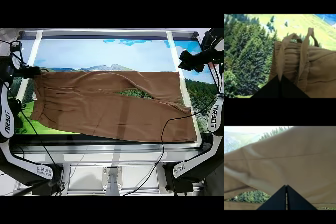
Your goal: Fold the clothes and pants, and hang the long-sleeved shirts on hangers.
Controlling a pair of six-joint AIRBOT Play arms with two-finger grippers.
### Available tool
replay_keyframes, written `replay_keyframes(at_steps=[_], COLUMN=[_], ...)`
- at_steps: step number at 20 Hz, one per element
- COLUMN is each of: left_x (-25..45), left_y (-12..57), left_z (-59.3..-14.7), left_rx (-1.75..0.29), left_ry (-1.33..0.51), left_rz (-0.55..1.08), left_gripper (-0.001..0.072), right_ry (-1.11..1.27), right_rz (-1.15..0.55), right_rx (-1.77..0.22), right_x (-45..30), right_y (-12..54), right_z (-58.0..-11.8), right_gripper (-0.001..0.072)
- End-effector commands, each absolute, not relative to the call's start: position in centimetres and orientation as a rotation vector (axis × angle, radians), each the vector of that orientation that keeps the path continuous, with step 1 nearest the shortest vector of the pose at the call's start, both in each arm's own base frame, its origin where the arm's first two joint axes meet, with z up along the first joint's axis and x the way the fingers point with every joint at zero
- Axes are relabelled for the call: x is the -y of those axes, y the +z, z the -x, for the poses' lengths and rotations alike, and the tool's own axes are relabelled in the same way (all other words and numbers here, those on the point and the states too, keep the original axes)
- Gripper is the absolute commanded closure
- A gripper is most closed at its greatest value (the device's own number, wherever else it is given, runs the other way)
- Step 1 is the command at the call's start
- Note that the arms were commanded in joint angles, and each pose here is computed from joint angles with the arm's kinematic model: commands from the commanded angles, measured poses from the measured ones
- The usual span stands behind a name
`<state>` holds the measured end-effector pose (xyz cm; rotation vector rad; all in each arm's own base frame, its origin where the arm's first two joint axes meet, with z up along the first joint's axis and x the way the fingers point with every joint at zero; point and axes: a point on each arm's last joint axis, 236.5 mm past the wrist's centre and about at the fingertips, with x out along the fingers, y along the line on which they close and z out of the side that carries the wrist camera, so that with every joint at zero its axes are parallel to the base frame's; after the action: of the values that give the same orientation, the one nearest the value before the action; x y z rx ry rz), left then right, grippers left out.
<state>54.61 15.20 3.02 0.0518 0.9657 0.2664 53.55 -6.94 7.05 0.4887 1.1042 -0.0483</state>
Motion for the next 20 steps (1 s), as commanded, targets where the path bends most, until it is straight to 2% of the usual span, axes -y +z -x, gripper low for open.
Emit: replay_keyframes(at_steps=[1,4,5,6,7,9,10,11,14,18,20], left_x=[-16.0,-16.0,-16.0,-16.0,-16.0,-15.9,-15.7,-15.2,-12.7,-7.3,-5.7], left_y=[3.3,3.3,3.3,3.3,3.2,2.9,2.5,2.0,1.8,5.8,7.7], left_z=[-54.2,-54.2,-54.2,-54.2,-54.1,-53.6,-53.1,-52.5,-52.2,-52.9,-51.9], left_rx=[-0.969,-0.970,-0.969,-0.970,-0.972,-0.997,-1.023,-1.056,-1.085,-0.987,-0.952], left_ry=[0.314,0.313,0.313,0.313,0.313,0.316,0.321,0.313,0.219,-0.009,-0.063], left_rz=[-0.045,-0.045,-0.046,-0.046,-0.045,-0.040,-0.016,0.010,0.063,0.135,0.153], left_gripper=[0.0691,0.0676,0.0549,0.0295,0.0214,0.0236,0.0392,0.0697,0.0691,0.0692,0.0692], right_ry=[-0.056,-0.066,-0.069,-0.073,-0.076,-0.080,-0.081,-0.077,-0.017,0.049,0.034], right_rz=[-0.475,-0.469,-0.468,-0.466,-0.465,-0.465,-0.468,-0.479,-0.550,-0.623,-0.652], right_rx=[-1.115,-1.085,-1.072,-1.050,-1.029,-1.000,-0.982,-0.966,-0.980,-1.075,-1.109], right_x=[7.2,7.6,7.7,7.9,8.1,8.3,8.4,8.4,9.0,11.8,13.7], right_y=[6.3,6.5,6.6,6.8,7.1,7.4,7.6,7.9,8.2,7.9,7.3], right_z=[-53.5,-54.1,-54.4,-54.8,-55.2,-55.8,-56.1,-56.4,-55.5,-51.5,-49.6], right_gripper=[0.0700,0.0700,0.0694,0.0675,0.0676,0.0700,0.0702,0.0705,0.0706,0.0706,0.0706])
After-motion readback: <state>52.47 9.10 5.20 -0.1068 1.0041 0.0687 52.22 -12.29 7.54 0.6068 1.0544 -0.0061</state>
